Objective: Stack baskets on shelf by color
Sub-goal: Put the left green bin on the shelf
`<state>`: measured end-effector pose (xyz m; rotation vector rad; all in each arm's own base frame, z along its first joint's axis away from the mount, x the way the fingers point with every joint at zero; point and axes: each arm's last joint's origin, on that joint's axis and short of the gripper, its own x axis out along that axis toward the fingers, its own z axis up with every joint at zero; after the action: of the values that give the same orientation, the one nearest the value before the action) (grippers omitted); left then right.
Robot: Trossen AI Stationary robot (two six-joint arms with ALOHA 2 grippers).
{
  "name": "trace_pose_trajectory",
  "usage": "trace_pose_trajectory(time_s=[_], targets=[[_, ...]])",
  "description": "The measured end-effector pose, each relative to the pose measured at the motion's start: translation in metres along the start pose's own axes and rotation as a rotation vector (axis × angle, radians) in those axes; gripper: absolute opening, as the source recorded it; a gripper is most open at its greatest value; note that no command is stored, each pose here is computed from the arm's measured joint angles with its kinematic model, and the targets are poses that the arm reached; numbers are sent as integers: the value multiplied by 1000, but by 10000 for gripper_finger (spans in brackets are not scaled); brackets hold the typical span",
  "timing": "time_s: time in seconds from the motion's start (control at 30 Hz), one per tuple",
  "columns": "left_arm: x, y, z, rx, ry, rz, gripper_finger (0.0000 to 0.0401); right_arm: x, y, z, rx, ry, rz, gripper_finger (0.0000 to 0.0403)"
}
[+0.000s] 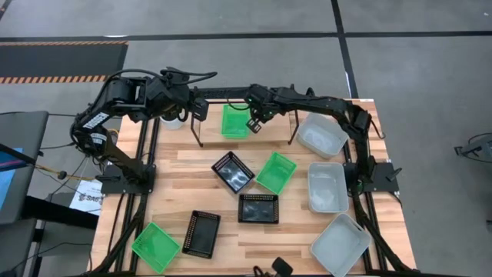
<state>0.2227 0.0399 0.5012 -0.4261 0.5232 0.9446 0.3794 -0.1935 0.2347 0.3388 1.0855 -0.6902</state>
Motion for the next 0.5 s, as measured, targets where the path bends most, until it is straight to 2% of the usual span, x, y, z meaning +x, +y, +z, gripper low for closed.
trace_pose_trajectory(time_s=[0.4, 0.5], targets=[[0, 0, 0, -1, -2, 2, 0, 6, 2, 10, 32, -135, 49, 7], [0, 0, 0, -1, -2, 2, 0, 7, 1, 8, 30, -119, 44, 7]])
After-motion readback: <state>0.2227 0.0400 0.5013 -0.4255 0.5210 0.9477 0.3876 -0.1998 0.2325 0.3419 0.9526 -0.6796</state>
